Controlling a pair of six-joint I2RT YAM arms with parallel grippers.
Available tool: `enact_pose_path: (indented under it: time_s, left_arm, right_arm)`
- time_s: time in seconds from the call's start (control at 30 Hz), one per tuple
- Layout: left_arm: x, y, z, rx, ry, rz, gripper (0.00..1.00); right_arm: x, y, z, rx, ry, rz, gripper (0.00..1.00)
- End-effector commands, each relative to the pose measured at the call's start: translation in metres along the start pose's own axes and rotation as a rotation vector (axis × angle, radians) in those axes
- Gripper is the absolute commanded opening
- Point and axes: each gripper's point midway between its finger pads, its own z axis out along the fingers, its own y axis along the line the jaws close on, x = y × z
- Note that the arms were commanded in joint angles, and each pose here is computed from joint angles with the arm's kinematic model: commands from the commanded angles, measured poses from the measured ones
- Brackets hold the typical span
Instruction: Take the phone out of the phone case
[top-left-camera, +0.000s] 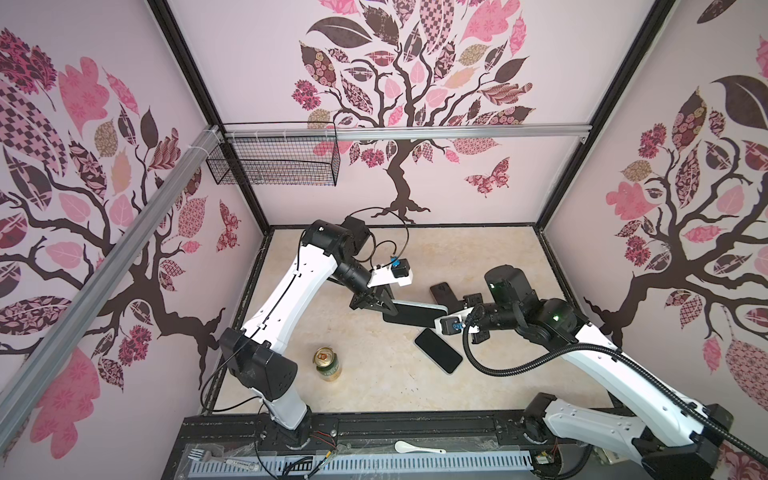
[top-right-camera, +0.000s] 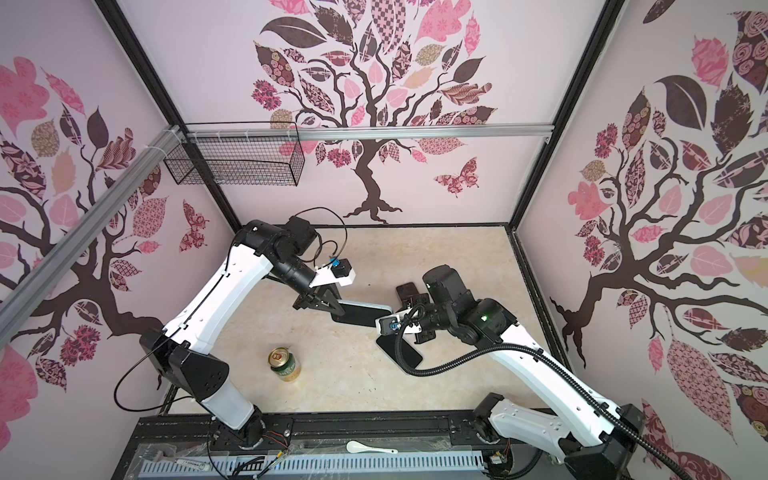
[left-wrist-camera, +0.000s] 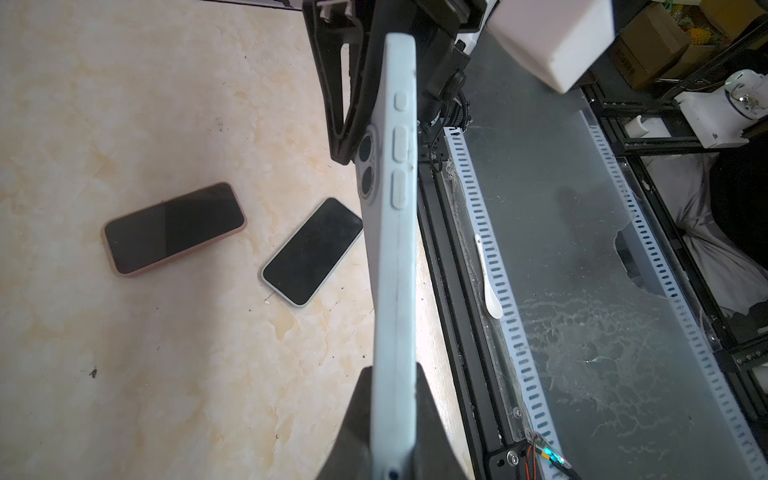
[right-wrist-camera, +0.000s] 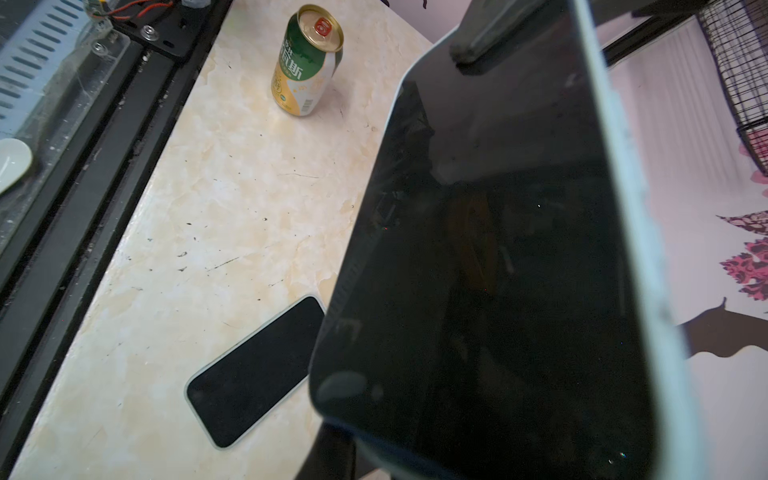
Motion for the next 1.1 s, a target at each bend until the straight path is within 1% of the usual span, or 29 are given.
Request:
enact_pose_path:
  time_s: [0.0,0.13,0.3,0.47,0.5,0.53,0.6,0.63,0.67,0.77,0.87,1.0,1.07]
  left_arm:
    - [-0.020,-0.036,0.012,0.172,-0.085,-0.093,0.00]
    - [-0.020,-0.035,0.012,0.171,-0.083,-0.092,0.00]
    - [-0.021,-0.037,0.010,0.162,-0.088,-0.078,0.00]
    - [-0.030,-0.041,-0.005,0.118,-0.159,-0.030,0.00]
    - [-0.031,-0.043,-0.008,0.106,-0.172,-0.019,0.00]
    - [-0.032,-0.044,-0.010,0.095,-0.178,-0.012,0.00]
    - [-0.032,-0.045,-0.013,0.073,-0.188,-0.001,0.00]
    - [-0.032,-0.046,-0.014,0.066,-0.194,0.003,0.00]
    - [-0.031,-0.046,-0.015,0.056,-0.202,0.007,0.00]
    - [-0.031,-0.044,-0.023,0.003,-0.241,0.016,0.00]
    - [-0.032,-0.039,-0.031,-0.077,-0.284,0.027,0.00]
    - [-0.039,-0.029,-0.043,-0.201,-0.380,0.046,0.00]
    - [-0.045,-0.025,-0.047,-0.261,-0.437,0.065,0.00]
  right_arm:
    - [-0.066,-0.060,-0.026,0.263,-0.224,-0.177,0.00]
    - [-0.067,-0.061,-0.030,0.285,-0.227,-0.197,0.00]
    - [-0.064,-0.055,-0.034,0.291,-0.222,-0.178,0.00]
    - [-0.056,-0.052,-0.045,0.355,-0.206,-0.134,0.00]
    - [-0.054,-0.051,-0.045,0.357,-0.202,-0.120,0.06]
    - [-0.053,-0.050,-0.046,0.362,-0.206,-0.104,0.14]
    - [-0.051,-0.048,-0.048,0.376,-0.213,-0.072,0.24]
    - [-0.050,-0.049,-0.049,0.388,-0.217,-0.045,0.30]
    - [-0.049,-0.049,-0.050,0.400,-0.217,-0.018,0.32]
    - [-0.038,-0.052,-0.053,0.440,-0.198,0.094,0.38]
    - [-0.023,-0.053,-0.055,0.478,-0.196,0.237,0.42]
    - [-0.010,-0.060,-0.071,0.523,-0.332,0.488,0.42]
    - [-0.015,-0.061,-0.078,0.516,-0.437,0.549,0.41]
